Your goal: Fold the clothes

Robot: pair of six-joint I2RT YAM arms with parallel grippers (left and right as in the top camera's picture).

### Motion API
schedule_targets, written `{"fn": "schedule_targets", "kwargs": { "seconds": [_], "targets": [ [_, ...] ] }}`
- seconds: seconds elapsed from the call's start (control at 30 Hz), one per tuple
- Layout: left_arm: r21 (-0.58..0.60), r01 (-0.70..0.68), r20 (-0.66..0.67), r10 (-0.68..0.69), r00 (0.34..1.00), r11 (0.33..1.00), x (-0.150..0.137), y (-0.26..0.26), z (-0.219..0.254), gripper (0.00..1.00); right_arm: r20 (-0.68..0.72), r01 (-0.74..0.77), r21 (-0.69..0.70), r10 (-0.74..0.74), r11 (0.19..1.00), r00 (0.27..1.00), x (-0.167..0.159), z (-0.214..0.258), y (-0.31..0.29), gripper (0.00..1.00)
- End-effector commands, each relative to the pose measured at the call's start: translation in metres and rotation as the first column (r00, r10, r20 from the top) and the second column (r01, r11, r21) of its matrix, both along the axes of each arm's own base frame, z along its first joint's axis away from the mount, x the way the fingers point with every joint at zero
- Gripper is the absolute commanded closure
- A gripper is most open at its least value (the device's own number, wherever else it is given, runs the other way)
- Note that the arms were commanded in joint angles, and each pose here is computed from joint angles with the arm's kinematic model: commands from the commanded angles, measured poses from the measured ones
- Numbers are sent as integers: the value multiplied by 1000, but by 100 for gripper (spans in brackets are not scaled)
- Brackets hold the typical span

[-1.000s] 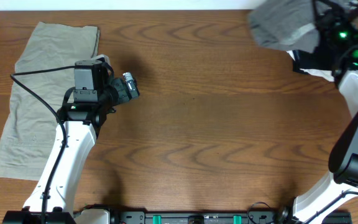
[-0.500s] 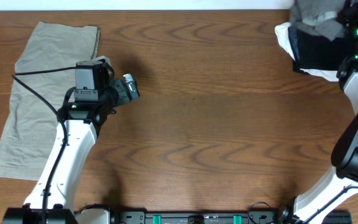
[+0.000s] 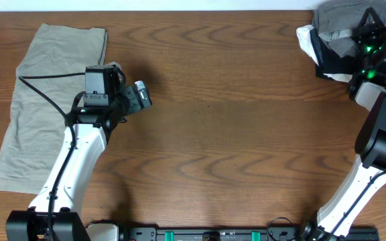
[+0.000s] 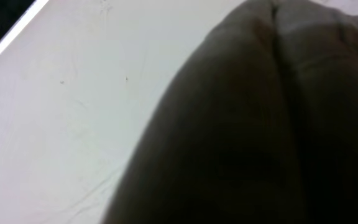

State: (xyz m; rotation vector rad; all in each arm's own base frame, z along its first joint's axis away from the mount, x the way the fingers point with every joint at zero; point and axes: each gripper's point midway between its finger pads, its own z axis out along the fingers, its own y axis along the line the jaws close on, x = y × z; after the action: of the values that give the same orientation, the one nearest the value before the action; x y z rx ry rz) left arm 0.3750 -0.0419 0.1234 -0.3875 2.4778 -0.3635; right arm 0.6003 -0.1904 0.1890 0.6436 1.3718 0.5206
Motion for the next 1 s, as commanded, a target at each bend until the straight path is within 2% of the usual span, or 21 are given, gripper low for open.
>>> {"fn": "schedule_targets", "kwargs": {
  "seconds": [0.0, 0.07, 0.1, 0.13, 0.2, 0.23, 0.63, 0.73, 0.8, 0.87, 0.97],
  "targets": [
    [17, 3, -3, -3, 1000, 1000, 1, 1, -3, 2, 25, -58, 74, 56, 996, 998, -2, 14, -3, 98],
    [9, -8, -5, 8, 1000, 1000, 1, 1, -3, 2, 21, -115, 150, 113, 982, 993, -6, 11, -4, 79],
    [9, -8, -5, 8, 1000, 1000, 1, 1, -3, 2, 20, -152, 167, 151, 974, 988, -9, 10, -3, 64],
    [9, -8, -5, 8, 1000, 1000, 1, 1, -3, 2, 20, -192, 181, 192, 964, 981, -12, 10, -2, 42],
    [9, -8, -3, 8, 1000, 1000, 1, 1, -2, 2, 22, -260, 235, 262, 937, 965, -19, 9, -2, 19],
    [9, -7, -2, 7, 1000, 1000, 1, 1, -2, 2, 23, -277, 257, 280, 926, 960, -22, 9, -4, 1],
    [7, -8, 30, 8, 1000, 1000, 7, 1, 3, 2, 5, -429, 427, 472, 796, 881, -47, 12, 5, 1],
    [7, -8, 30, 7, 1000, 1000, 7, 1, 3, 2, -86, -398, 401, 467, 825, 880, -51, 2, 7, 1],
    [7, -8, 30, 7, 1000, 1000, 7, 1, 3, 2, -196, -324, 368, 413, 872, 889, -55, -11, 1, 1],
    [7, -8, 30, 8, 1000, 1000, 7, 1, 3, 2, -367, -184, 302, 292, 936, 883, -67, -29, -11, 1],
    [7, -8, 30, 8, 1000, 1000, 7, 1, 3, 2, -573, -4, 123, 74, 992, 816, -95, -35, -30, 1]
  ]
}}
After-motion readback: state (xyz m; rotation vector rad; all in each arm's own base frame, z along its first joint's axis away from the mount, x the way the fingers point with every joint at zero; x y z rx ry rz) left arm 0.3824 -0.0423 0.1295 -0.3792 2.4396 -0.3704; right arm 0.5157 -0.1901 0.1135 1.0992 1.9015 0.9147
